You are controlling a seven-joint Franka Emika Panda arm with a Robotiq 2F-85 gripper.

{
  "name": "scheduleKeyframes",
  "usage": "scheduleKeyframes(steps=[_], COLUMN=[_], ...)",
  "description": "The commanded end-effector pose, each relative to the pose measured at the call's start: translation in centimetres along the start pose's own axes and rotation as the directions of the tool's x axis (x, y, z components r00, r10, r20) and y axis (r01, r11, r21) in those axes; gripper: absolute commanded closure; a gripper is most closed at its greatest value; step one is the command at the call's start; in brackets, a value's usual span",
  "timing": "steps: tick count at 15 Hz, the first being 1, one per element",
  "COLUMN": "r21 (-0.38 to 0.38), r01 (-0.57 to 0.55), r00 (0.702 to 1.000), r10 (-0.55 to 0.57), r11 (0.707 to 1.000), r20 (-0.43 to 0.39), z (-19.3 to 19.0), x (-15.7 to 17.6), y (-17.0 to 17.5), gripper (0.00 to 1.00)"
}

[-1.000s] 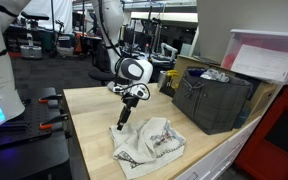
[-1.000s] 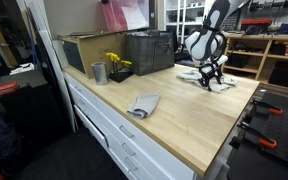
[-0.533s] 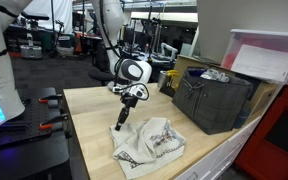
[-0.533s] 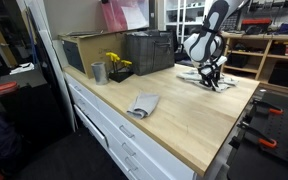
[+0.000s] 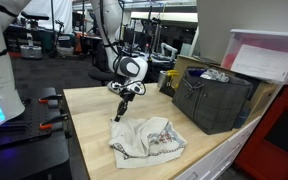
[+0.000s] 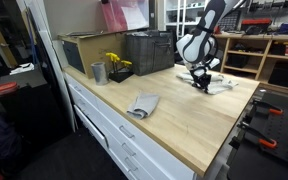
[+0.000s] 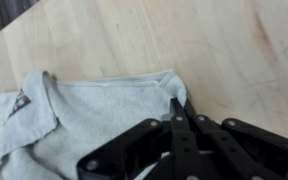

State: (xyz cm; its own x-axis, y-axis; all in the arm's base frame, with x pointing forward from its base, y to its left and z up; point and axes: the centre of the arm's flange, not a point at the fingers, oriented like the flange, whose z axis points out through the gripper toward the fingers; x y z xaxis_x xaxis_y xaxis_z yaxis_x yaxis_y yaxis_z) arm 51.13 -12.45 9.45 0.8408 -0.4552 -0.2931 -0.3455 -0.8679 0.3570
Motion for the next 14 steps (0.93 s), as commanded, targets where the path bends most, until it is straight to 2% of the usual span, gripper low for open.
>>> scheduleKeyframes(steps=[1, 4, 9, 10, 12, 14], r21=[0.08, 0.113, 0.112, 0.118, 0.146, 0.207], r01=[0.134, 0.256, 0.423, 0.443, 0.467, 0.474], r00=[0.99, 0.966, 0.9, 0.889, 0.876, 0.873], r10=[-0.131, -0.248, -0.402, -0.419, -0.434, -0.427], r11=[0.988, 0.96, 0.899, 0.889, 0.872, 0.856], r20=[-0.043, -0.079, -0.17, -0.184, -0.209, -0.236], z=[-3.4, -6.6, -12.1, -13.0, -14.4, -15.6], x=[-0.6, -0.9, -1.7, -1.8, -1.8, -1.5], y=[-6.2, -12.3, -20.3, -20.9, -21.0, -19.4], gripper=[0.99, 0.99, 0.99, 0.72, 0.65, 0.49])
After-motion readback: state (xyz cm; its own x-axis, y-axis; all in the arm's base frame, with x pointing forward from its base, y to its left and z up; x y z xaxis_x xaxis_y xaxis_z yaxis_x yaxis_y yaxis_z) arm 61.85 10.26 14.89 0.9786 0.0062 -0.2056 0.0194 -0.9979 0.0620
